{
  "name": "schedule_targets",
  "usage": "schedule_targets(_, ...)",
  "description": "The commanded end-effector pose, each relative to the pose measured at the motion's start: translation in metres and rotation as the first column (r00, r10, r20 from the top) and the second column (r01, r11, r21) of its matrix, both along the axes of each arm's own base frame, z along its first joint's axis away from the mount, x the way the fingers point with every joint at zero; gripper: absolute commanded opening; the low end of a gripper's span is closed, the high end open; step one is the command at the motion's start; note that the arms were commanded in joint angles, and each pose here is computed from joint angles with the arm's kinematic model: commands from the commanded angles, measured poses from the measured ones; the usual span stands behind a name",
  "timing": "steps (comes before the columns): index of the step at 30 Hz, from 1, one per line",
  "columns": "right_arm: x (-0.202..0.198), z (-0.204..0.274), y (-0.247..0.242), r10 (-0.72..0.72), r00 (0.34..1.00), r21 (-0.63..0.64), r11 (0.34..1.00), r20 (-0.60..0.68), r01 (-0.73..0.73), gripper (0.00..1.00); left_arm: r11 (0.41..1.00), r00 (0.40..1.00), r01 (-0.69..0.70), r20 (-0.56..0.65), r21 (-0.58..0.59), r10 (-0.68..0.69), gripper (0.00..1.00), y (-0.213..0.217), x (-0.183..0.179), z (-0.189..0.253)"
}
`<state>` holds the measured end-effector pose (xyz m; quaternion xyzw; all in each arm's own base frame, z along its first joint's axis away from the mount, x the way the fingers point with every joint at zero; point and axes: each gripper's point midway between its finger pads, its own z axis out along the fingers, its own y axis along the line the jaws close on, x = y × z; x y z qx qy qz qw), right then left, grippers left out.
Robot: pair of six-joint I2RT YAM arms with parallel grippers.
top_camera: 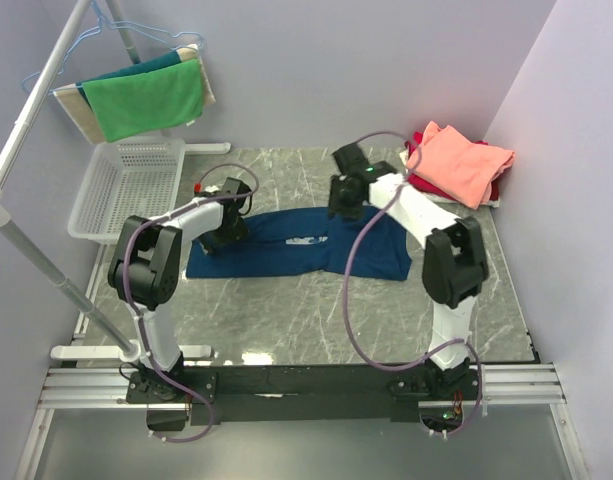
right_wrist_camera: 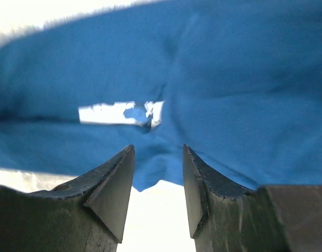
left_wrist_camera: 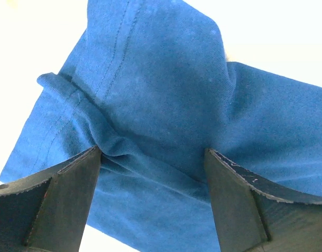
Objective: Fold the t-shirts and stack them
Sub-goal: Fold the tshirt
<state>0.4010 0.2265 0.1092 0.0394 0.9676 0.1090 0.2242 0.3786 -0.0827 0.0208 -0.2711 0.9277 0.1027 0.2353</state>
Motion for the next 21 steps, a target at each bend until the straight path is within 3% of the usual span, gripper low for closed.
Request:
schedule_targets(1, 0.01, 0.053, -0.028, -0.062, 0.991, 0.045, 0.997, 0.119, 0.057, 0.49, 1.0, 0.964, -0.012, -0.265, -0.001, 0.011, 0.86, 0.009, -0.085, -0.038)
schedule_targets(8, 0.013, 0.071, -0.058, -0.091, 0.987, 0.042, 0.995, 0.129, 0.086, 0.5, 0.979, 0.968, -0.084, -0.248, -0.185, 0.036, 0.88, -0.012, -0.119, -0.043)
schedule_targets(21, -0.001, -0.005, -0.075, -0.169, 0.983, -0.097, 0.982, -0.066, 0.162, 0.49, 0.963, 0.964, -0.153, -0.249, -0.222, 0.096, 0.88, -0.002, -0.185, -0.024)
